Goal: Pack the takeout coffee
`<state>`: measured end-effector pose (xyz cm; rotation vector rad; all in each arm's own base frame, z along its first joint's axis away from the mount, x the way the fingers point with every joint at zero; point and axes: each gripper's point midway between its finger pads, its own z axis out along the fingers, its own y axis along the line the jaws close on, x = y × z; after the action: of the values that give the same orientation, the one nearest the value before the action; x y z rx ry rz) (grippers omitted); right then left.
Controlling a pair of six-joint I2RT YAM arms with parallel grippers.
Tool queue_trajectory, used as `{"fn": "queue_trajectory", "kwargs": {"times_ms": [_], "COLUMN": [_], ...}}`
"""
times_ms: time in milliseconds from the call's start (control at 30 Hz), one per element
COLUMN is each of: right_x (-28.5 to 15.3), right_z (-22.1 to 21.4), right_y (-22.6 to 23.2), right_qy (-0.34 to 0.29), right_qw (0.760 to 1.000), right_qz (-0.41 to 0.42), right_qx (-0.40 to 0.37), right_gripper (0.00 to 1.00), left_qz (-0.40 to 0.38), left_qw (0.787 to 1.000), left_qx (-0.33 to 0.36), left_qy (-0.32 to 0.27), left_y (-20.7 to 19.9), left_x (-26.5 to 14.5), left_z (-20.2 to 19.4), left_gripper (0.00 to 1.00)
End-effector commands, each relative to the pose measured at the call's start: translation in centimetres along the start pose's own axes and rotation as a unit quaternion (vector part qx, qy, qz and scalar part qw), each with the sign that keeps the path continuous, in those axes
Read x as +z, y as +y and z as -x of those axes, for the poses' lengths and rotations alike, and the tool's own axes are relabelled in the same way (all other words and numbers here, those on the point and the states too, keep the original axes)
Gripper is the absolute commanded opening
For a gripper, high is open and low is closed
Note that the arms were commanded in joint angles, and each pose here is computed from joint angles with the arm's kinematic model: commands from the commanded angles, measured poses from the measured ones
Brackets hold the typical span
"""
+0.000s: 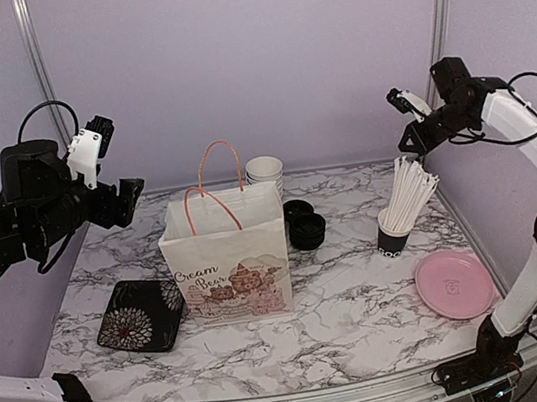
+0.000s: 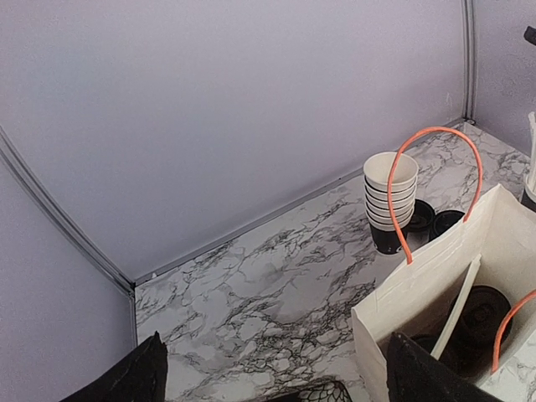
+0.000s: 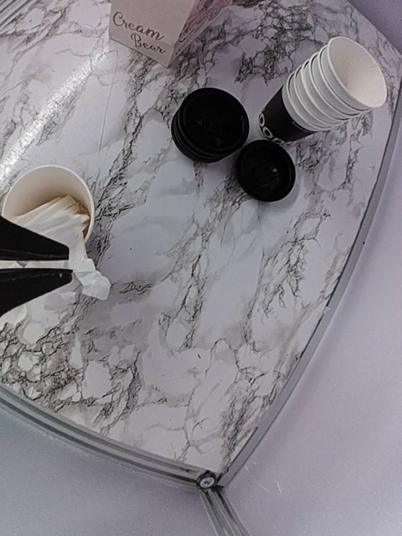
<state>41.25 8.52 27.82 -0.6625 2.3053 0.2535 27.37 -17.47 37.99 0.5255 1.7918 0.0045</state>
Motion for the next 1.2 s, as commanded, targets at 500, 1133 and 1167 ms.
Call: {"fn": "queue_trajectory", "kwargs": {"times_ms": [500,1133,1167], "right_x": [-4.0,0.5,0.5], "right_z": [0.5,-2.9,-2.8], "right_y": [1.8,1.6,1.6], "right_qy": [-0.029,0.047,0.046], "right_qw": [0.999,0.998,0.998], "right_qz": [0.006,0.04,0.04], "right_qx": [-0.024,-0.003,-0.003], "right_gripper": [0.25,0.3,0.3], "left_qz": [-0.007,-0.006,-0.006], "left_qw": [1.0,1.0,1.0], "left_qx": [-0.001,0.002,0.003], "left_qy": [-0.016,-0.009,-0.007], "left_y": [-0.3,-0.5,-0.5], "left_x": [0.1,0.3,0.4], "left_z": [0.7,0.1,0.0], "left_gripper": [0.91,0.91,0.91]}}
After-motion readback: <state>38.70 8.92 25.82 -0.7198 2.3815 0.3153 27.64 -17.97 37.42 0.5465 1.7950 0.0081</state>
